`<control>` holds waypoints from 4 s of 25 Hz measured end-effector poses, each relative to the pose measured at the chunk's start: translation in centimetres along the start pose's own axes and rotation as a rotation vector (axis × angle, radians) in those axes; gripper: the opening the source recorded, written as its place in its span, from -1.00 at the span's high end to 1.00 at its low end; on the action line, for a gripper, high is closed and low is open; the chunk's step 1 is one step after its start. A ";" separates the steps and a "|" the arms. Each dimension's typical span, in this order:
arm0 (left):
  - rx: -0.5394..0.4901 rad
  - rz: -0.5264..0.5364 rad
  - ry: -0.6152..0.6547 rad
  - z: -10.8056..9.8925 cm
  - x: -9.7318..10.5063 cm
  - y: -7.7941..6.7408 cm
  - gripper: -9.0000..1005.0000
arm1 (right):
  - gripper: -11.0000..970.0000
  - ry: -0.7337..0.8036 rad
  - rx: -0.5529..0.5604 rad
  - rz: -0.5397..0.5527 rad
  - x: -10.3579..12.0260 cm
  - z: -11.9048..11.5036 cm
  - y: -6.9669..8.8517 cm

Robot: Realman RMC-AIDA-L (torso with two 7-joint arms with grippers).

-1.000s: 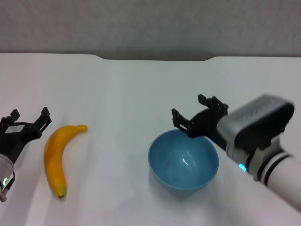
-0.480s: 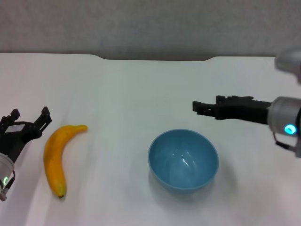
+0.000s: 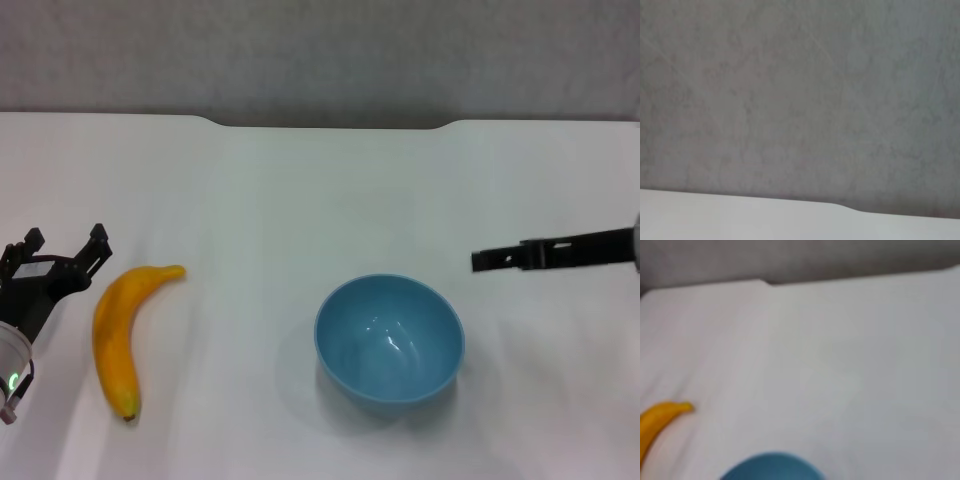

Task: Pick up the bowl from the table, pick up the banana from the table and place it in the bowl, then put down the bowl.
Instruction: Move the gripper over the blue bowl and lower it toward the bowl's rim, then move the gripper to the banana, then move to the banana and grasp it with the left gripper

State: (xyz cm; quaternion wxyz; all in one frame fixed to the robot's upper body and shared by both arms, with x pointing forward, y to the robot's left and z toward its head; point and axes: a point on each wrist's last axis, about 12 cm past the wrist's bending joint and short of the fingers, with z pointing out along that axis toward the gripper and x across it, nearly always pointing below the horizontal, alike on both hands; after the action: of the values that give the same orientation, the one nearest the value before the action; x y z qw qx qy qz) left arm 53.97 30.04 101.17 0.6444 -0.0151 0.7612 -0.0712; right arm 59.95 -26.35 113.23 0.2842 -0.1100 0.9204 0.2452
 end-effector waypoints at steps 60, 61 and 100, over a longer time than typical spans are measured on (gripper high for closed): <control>0.033 -0.007 -0.005 0.4 -0.2 -0.9 -0.78 | 0.90 0.112 0.043 -0.100 3.4 6.7 0.8; 0.053 -0.010 -0.007 0.4 -0.3 -1.3 -0.78 | 0.90 0.099 0.044 -0.100 3.5 6.4 0.7; 0.043 0.265 0.449 2.4 -0.2 -3.1 -0.78 | 0.84 -0.031 0.021 -0.170 1.7 3.2 2.0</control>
State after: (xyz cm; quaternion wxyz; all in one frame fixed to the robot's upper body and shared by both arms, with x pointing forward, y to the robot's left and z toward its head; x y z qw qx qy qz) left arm 56.15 26.81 101.39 0.4633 0.1146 0.8787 -0.0038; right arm 59.37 -23.08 110.76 0.3194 -0.1807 0.9057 0.2120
